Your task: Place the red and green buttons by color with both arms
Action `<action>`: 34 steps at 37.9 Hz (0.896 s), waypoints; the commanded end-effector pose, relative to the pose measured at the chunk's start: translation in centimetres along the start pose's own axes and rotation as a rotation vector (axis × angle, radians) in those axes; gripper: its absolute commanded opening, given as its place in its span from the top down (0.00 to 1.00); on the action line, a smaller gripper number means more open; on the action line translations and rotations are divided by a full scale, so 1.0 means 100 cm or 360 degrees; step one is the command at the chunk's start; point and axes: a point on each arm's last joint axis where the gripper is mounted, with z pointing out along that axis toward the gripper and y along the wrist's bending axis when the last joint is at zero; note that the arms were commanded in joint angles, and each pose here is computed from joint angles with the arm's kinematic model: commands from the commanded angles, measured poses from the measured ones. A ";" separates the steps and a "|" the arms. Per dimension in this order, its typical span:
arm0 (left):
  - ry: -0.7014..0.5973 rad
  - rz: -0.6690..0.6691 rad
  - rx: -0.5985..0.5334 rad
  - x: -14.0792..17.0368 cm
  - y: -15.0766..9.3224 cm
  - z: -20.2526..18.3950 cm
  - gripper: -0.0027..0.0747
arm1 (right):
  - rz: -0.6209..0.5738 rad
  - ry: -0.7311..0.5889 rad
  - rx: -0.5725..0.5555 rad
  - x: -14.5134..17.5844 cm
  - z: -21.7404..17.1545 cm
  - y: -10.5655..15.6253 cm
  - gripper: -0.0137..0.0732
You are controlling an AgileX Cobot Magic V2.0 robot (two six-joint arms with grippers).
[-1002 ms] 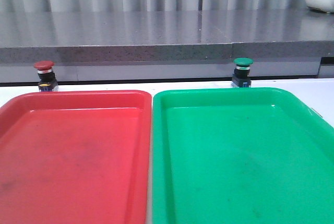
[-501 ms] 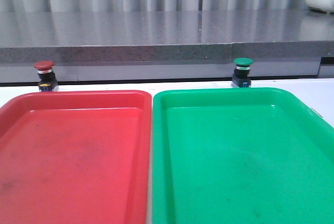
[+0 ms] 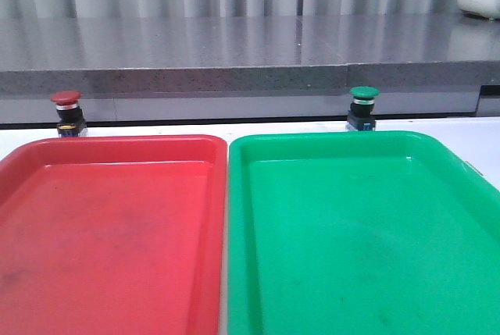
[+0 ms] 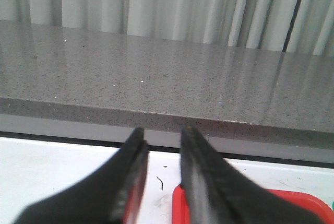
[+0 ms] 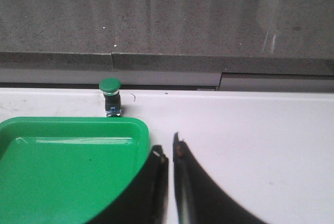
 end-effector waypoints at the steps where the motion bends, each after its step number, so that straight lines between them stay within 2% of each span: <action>1: -0.0164 -0.0014 0.0015 -0.018 -0.002 0.000 0.33 | -0.0016 -0.0168 0.0008 -0.018 -0.002 0.000 0.50; 5: -0.0164 -0.0014 0.0015 -0.018 -0.002 0.000 0.08 | -0.0016 -0.0168 0.0008 -0.018 -0.002 0.000 0.24; 7: -0.0164 -0.0014 0.0015 -0.018 -0.002 0.000 0.06 | -0.0016 -0.0168 0.0008 -0.018 -0.002 0.000 0.14; 9: -0.0164 -0.0014 0.0015 -0.018 -0.002 0.000 0.08 | -0.0016 -0.0168 0.0008 -0.018 -0.002 0.000 0.07; 21: -0.0152 -0.0014 0.0013 -0.019 -0.002 0.005 0.16 | -0.0018 -0.0168 0.0008 -0.018 -0.002 0.000 0.10; 28: 0.0068 -0.0014 -0.0008 -0.020 -0.002 0.044 0.17 | -0.0018 -0.0168 0.0008 -0.018 -0.002 0.000 0.10; 34: 0.0284 0.0002 0.0071 -0.025 -0.015 0.091 0.17 | -0.0018 -0.0168 0.0008 -0.018 -0.002 0.000 0.10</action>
